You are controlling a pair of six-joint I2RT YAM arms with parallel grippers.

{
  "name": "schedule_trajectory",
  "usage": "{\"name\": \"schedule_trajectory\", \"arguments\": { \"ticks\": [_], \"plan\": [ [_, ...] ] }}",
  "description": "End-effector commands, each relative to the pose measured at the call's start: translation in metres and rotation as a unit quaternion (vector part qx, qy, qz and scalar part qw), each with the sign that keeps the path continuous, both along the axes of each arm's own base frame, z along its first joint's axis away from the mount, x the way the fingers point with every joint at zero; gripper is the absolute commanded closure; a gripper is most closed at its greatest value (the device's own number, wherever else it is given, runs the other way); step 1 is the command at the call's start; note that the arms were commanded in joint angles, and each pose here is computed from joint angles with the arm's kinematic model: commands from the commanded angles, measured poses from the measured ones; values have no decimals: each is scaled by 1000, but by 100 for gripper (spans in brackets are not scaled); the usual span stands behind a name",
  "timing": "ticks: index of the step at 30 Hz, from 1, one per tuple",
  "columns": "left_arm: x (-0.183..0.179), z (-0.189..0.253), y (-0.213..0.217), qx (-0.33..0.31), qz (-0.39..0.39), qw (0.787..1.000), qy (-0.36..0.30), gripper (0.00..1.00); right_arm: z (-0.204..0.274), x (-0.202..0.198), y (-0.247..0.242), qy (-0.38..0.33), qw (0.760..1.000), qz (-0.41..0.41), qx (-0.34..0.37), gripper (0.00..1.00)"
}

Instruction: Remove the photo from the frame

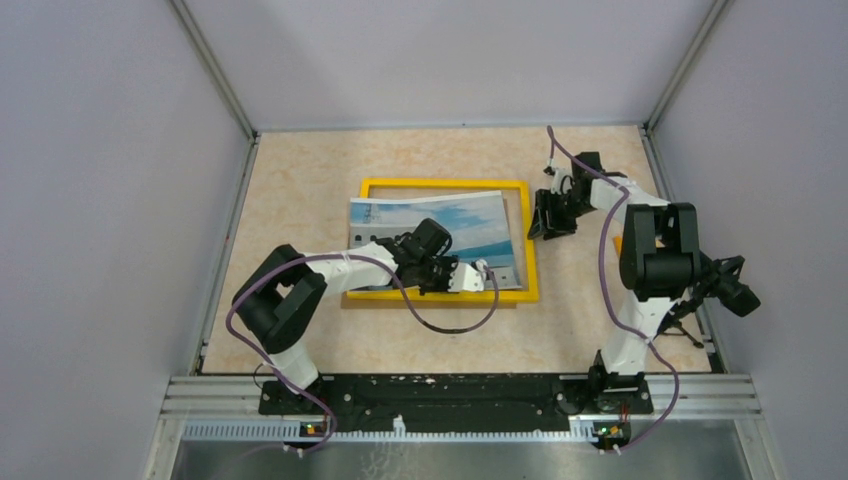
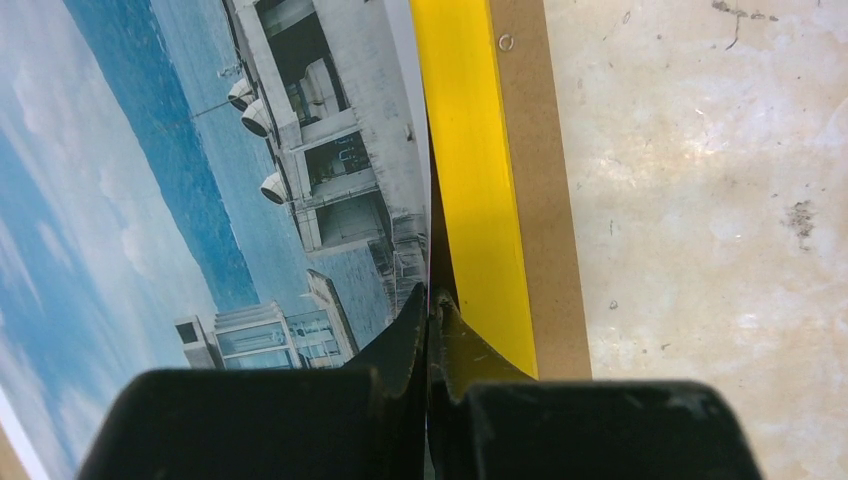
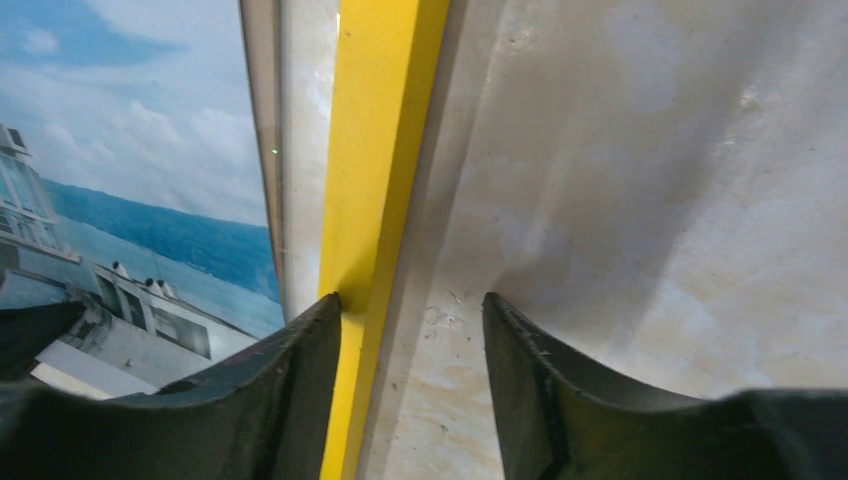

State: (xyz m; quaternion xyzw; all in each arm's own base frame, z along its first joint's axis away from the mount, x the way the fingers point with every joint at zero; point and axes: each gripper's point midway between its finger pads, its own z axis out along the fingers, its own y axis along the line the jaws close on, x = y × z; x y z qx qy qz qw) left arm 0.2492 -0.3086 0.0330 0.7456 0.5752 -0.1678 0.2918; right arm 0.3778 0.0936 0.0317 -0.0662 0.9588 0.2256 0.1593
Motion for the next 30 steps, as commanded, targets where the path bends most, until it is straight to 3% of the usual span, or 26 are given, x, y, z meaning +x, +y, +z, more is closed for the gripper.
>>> {"name": "schedule_trajectory", "arguments": {
  "ticks": [1, 6, 9, 11, 15, 20, 21, 27, 30],
  "plan": [
    [8, 18, -17, -39, -56, 996, -62, 100, -8, 5, 6, -3, 1000, 12, -2, 63],
    [14, 6, -13, -20, -83, 992, -96, 100, -12, 5, 6, 1, 1000, 14, -3, 71],
    [17, 0, -9, -5, -81, 992, -101, 100, -9, 6, 7, -2, 1000, 17, -3, 71],
    [18, 2, -8, -3, -69, 993, -93, 98, -4, 7, 7, -5, 1000, 22, -5, 65],
    [18, 16, -6, -3, -28, 997, -69, 48, 18, 12, 5, -28, 999, 32, -9, 49],
    [9, 51, -2, -25, 7, 998, -52, 16, 65, 17, 5, -87, 995, 52, -10, 30],
    [9, 60, 0, -32, 18, 998, -53, 3, 76, 18, 6, -100, 993, 58, -8, 27],
    [28, 132, 11, -96, 102, 989, -56, 1, 152, 36, 13, -194, 978, 74, 4, 4],
    [48, 169, 23, -136, 155, 978, -34, 1, 192, 43, 19, -240, 968, 78, 16, 1]
  ]
}}
